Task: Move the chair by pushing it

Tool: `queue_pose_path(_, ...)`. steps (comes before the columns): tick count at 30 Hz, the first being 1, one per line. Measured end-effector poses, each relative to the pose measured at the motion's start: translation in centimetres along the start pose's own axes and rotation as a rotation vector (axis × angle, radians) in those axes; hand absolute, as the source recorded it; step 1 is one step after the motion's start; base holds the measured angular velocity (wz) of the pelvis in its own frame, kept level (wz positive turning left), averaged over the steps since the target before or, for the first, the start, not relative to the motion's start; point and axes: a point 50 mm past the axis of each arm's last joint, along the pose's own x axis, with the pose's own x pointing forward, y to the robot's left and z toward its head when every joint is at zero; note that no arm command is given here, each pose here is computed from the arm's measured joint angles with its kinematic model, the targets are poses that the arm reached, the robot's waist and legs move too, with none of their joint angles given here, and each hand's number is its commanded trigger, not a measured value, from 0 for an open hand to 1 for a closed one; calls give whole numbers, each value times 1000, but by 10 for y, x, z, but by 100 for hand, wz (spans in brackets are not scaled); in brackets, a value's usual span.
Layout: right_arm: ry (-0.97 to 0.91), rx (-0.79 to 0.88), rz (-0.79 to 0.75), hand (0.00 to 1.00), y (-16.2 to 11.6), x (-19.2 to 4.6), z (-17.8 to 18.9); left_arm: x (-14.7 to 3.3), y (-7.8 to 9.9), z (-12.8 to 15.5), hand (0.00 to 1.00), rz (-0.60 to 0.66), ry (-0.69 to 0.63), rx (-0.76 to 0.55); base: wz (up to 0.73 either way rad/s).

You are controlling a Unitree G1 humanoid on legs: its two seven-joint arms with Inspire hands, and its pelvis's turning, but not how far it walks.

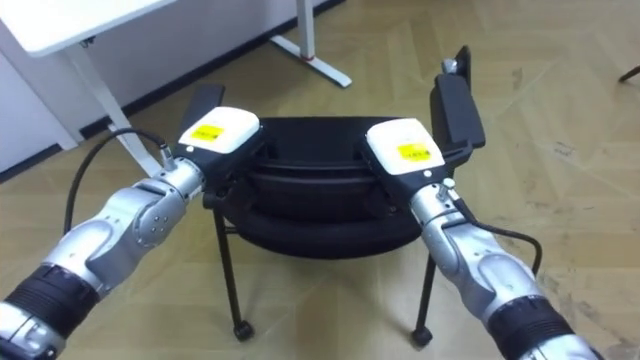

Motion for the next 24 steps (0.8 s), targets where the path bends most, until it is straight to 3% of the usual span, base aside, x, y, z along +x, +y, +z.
queue_pose_path(11,6,22,-19,100,7,-5,4,-2,3,-4,100,-6,-24,30,1)
queue_pose_path(24,2,32,7,100,5,-3,7,-3,2,-5,100,6,-13,38,30)
